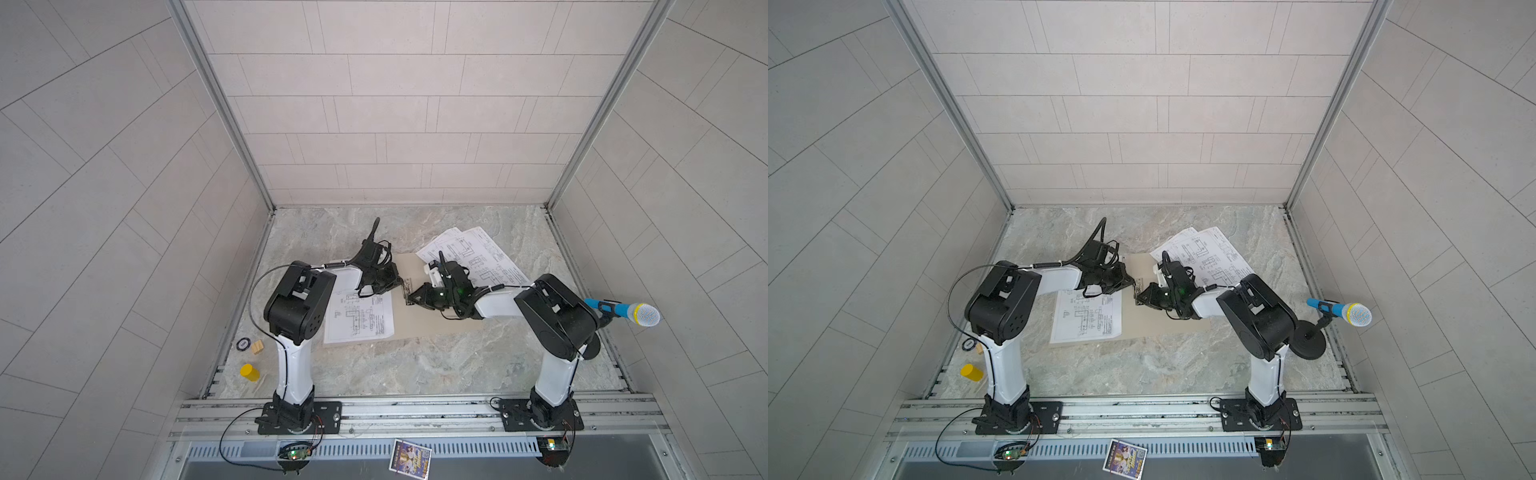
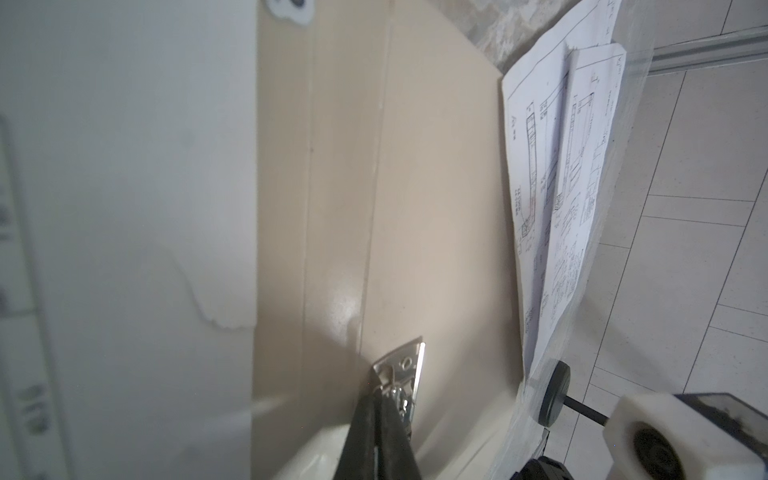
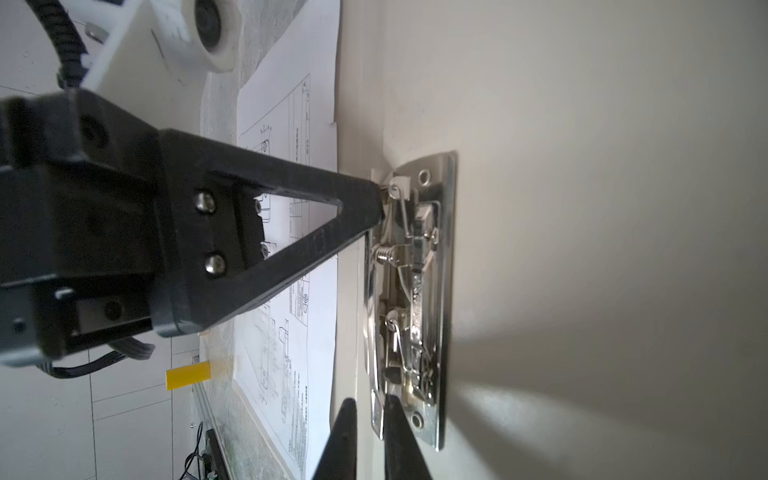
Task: Put the files into the folder
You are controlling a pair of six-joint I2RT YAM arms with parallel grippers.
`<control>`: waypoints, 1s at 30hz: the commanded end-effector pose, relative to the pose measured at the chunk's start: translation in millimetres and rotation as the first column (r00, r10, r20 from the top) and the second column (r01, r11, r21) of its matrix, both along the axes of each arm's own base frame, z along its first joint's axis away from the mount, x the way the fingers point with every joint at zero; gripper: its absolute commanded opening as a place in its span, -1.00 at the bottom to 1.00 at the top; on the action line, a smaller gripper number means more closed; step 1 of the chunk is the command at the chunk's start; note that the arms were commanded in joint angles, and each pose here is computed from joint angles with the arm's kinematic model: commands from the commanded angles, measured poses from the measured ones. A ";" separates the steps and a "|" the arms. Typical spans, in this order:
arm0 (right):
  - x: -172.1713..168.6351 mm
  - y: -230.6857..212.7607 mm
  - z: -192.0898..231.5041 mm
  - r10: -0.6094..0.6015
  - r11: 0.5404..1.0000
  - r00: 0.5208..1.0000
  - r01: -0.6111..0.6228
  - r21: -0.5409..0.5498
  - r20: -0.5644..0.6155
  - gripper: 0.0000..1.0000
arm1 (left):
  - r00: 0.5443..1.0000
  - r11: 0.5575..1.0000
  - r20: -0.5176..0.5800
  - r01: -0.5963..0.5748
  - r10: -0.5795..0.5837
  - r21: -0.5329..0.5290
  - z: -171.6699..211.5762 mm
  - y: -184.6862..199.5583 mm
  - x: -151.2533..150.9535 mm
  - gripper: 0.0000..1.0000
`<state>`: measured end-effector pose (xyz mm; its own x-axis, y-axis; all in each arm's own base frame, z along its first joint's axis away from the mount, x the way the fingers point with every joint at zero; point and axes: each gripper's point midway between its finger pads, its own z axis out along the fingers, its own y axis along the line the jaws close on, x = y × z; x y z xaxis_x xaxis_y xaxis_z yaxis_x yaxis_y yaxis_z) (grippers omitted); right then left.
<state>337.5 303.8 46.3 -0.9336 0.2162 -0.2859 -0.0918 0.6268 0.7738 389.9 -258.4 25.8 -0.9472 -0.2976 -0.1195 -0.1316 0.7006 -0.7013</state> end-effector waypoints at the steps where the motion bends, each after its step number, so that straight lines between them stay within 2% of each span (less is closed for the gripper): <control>1: -1.1 4.7 -3.0 0.009 1.000 1.000 -0.009 0.004 -0.021 -0.72 | 0.999 0.999 -0.023 0.026 -0.025 0.030 -10.7 -0.1 -6.4 -0.95; 15: -3.5 10.4 -7.7 0.023 1.000 0.999 -0.022 0.011 -0.038 -0.71 | 0.999 0.999 -0.024 0.027 -0.026 0.031 -11.2 0.0 -6.5 -0.95; 25: -1.6 10.7 -9.7 0.019 1.000 0.999 -0.019 0.006 -0.039 -0.78 | 0.999 0.999 -0.026 0.026 -0.025 0.032 -12.1 0.2 -6.8 -0.95; 30: -1.8 9.7 -11.7 0.019 1.000 0.999 -0.019 -0.003 -0.043 -0.90 | 0.999 0.999 -0.027 0.029 -0.028 0.034 -12.5 0.4 -7.4 -0.95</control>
<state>333.8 310.0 35.7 -0.9476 0.1983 -0.2504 -0.0745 0.6252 0.7769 389.7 -258.3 25.4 -0.9479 -0.2945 -0.1213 -0.1286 0.7023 -0.7002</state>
